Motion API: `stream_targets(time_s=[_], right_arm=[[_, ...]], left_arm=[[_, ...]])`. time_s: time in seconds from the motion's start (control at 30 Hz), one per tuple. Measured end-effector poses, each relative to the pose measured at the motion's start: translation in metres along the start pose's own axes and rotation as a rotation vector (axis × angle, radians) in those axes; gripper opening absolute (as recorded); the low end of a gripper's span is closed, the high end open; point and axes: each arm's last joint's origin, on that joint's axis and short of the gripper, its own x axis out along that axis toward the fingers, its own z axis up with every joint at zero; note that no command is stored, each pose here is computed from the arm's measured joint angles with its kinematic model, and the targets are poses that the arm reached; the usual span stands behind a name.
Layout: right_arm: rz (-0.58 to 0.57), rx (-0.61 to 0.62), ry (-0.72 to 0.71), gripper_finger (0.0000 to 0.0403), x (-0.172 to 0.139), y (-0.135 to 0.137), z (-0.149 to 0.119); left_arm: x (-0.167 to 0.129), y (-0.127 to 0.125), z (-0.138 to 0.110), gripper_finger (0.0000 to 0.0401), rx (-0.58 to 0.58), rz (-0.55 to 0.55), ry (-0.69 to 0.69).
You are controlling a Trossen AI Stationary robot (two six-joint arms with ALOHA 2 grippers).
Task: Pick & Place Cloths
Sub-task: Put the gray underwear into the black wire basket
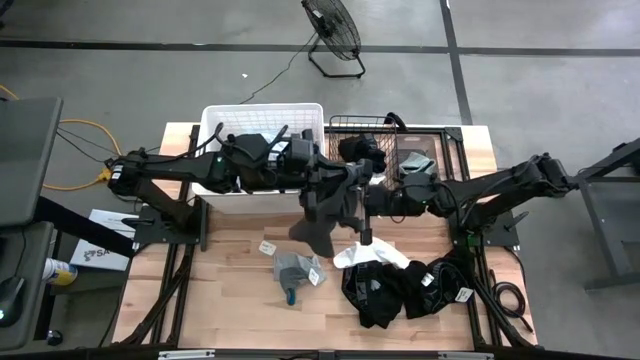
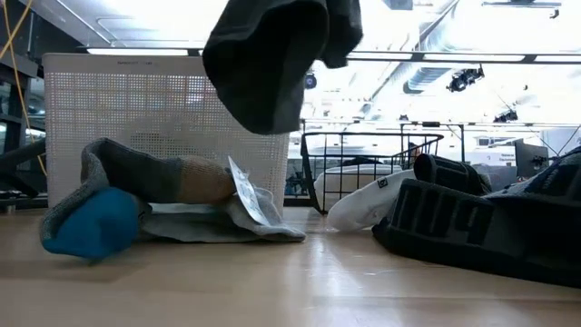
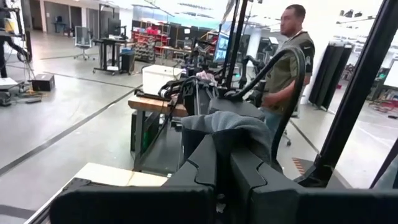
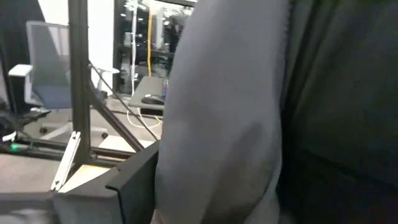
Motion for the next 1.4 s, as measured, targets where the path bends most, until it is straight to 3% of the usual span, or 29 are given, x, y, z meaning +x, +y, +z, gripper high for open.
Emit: stream_targets(time_s=[0.27,0.57,0.8,0.97,1.17,1.3,1.4], right_arm=[[0.004,0.117,0.0,0.0193,0.0,0.001,0.0],[0.111,0.298,-0.005,0.0023,-0.003,0.003,0.003],[0.131,0.324,-0.038,0.0005,-0.014,0.0,0.016],[0.107,0.322,-0.016,0.0005,-0.026,-0.003,0.021],[0.06,0.329,0.034,0.0004,-0.04,-0.008,0.025],[0.016,0.345,0.069,0.0004,-0.052,-0.012,0.028],[-0.034,0.34,0.082,0.0004,-0.062,-0.016,0.032]], left_arm=[[0.0,0.0,-0.001,0.0004,-0.007,0.0,0.007],[0.0,0.0,-0.001,0.0009,-0.013,-0.001,0.015],[0.0,0.001,-0.004,0.0032,0.001,0.008,0.047],[-0.001,0.001,-0.005,0.0094,0.093,0.007,0.055],[-0.004,0.001,-0.002,0.0226,0.126,0.011,0.052],[-0.016,0.004,0.009,0.0293,0.179,0.099,0.035],[-0.028,0.008,0.017,0.0316,0.191,0.189,0.041]])
